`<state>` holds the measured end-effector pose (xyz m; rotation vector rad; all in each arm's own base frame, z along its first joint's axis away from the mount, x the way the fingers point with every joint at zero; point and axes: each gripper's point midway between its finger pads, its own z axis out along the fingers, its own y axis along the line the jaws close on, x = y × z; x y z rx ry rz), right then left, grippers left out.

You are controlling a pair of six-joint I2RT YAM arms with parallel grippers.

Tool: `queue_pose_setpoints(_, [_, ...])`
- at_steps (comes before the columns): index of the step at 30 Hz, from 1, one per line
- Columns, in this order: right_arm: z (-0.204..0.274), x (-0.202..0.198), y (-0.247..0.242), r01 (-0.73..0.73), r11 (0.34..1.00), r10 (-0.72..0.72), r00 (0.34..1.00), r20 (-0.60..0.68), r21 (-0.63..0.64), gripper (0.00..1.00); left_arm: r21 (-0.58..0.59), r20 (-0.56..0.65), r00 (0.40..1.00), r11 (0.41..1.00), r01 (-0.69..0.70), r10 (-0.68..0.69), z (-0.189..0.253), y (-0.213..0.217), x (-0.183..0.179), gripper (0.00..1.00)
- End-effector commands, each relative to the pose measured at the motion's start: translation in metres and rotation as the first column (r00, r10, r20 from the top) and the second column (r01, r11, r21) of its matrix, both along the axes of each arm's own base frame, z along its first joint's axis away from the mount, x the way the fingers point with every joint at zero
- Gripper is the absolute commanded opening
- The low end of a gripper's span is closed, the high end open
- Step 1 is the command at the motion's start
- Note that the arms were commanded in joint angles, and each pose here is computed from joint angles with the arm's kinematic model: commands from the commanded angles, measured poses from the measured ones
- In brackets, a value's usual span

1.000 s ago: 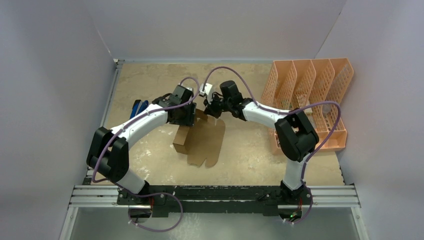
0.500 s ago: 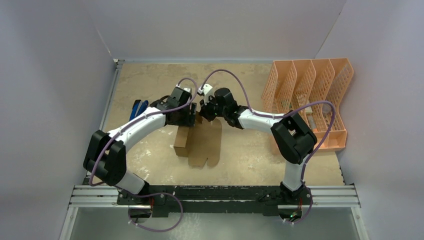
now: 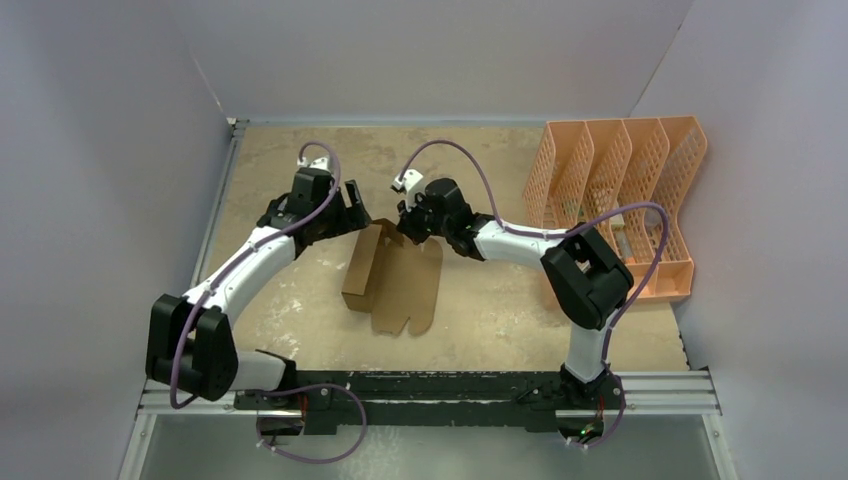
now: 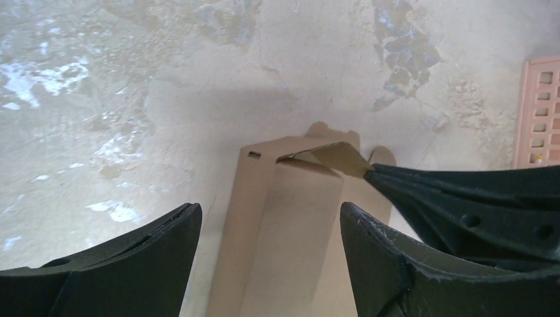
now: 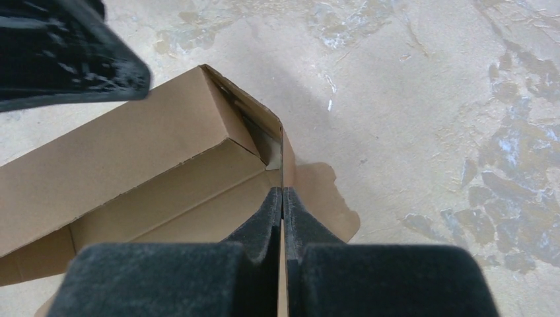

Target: Fold the paper box

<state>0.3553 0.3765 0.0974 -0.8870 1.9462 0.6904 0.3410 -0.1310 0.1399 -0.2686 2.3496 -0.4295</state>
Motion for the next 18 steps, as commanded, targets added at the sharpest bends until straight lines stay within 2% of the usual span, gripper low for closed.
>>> queue_pose_setpoints(1, [0.007,-0.01,-0.002,-0.005,1.0,0.005,1.0,-0.023,-0.019,0.0,-0.105,0.06,0.998,0.994,-0.009,0.016,0.009,-0.017,0.025,0.77])
queue_pose_setpoints(6, [0.007,-0.014,-0.004,-0.001,1.0,0.0,0.999,-0.045,-0.027,0.0,-0.194,0.032,0.999,0.981,-0.009,0.016,-0.007,-0.03,0.024,0.76])
queue_pose_setpoints(18, [0.011,-0.026,-0.003,0.0,1.0,0.001,0.995,-0.103,0.005,0.0,-0.223,-0.009,1.0,0.975,0.015,-0.017,-0.025,-0.032,-0.002,0.75])
